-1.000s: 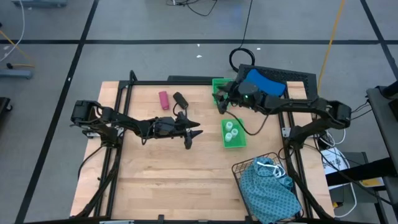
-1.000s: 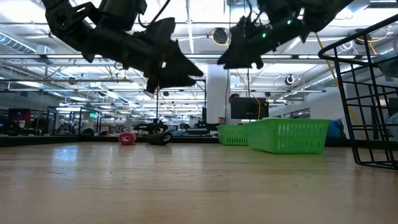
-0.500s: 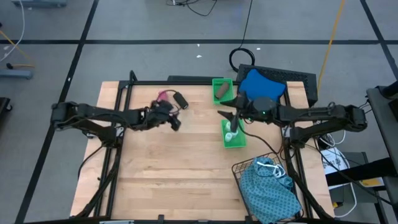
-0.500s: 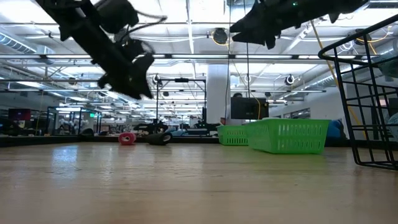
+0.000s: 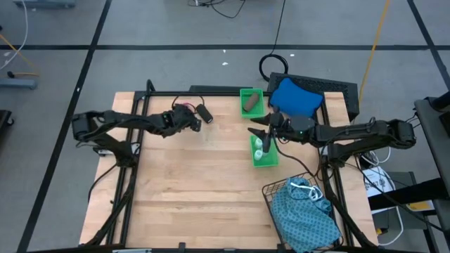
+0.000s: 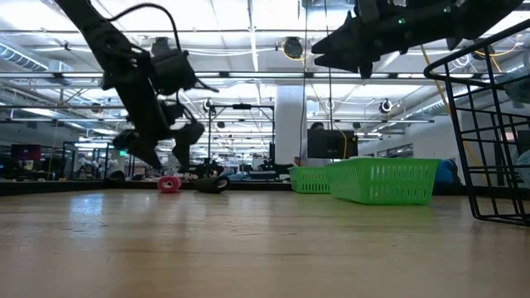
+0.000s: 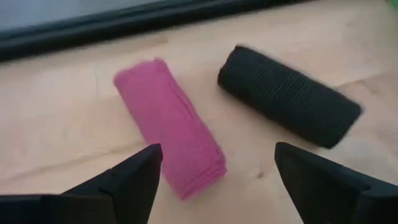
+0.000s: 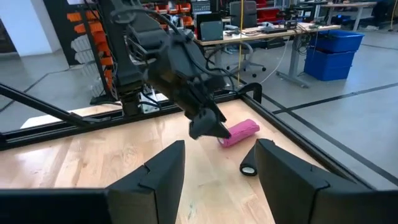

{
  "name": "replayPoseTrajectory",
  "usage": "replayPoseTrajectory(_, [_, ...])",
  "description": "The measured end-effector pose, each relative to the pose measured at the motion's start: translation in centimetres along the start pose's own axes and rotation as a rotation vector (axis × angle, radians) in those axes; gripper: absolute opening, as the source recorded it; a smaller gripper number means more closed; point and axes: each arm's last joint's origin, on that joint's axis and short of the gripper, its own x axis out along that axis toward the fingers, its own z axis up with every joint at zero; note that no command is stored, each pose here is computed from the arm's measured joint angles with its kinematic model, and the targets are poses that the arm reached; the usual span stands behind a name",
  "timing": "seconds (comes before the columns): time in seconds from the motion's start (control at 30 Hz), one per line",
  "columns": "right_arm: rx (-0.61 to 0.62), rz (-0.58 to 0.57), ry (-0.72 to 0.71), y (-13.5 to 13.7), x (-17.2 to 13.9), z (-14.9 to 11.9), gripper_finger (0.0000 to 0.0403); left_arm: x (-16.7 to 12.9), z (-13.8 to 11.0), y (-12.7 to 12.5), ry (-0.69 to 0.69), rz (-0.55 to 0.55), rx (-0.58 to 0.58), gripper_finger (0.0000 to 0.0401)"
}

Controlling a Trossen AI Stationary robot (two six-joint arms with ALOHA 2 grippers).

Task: Pick & Place Medicine items
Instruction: Put the pink bandage into the top green bin

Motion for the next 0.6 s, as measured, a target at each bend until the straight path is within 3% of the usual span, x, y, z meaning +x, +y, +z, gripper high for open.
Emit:
replayPoseTrajectory(0.33, [0.023,0.000,0.011,-0.1,-0.1,-0.5,0.0177,3.6,-2.1,0.6,0.067,0.155,0.104,0.0320])
replayPoseTrajectory(0.6, [0.038,0.002,0.008,-0.1,-0.1,-0.4,0.0175,4.6,-2.2,0.3,0.034,0.162,0.077,0.0293])
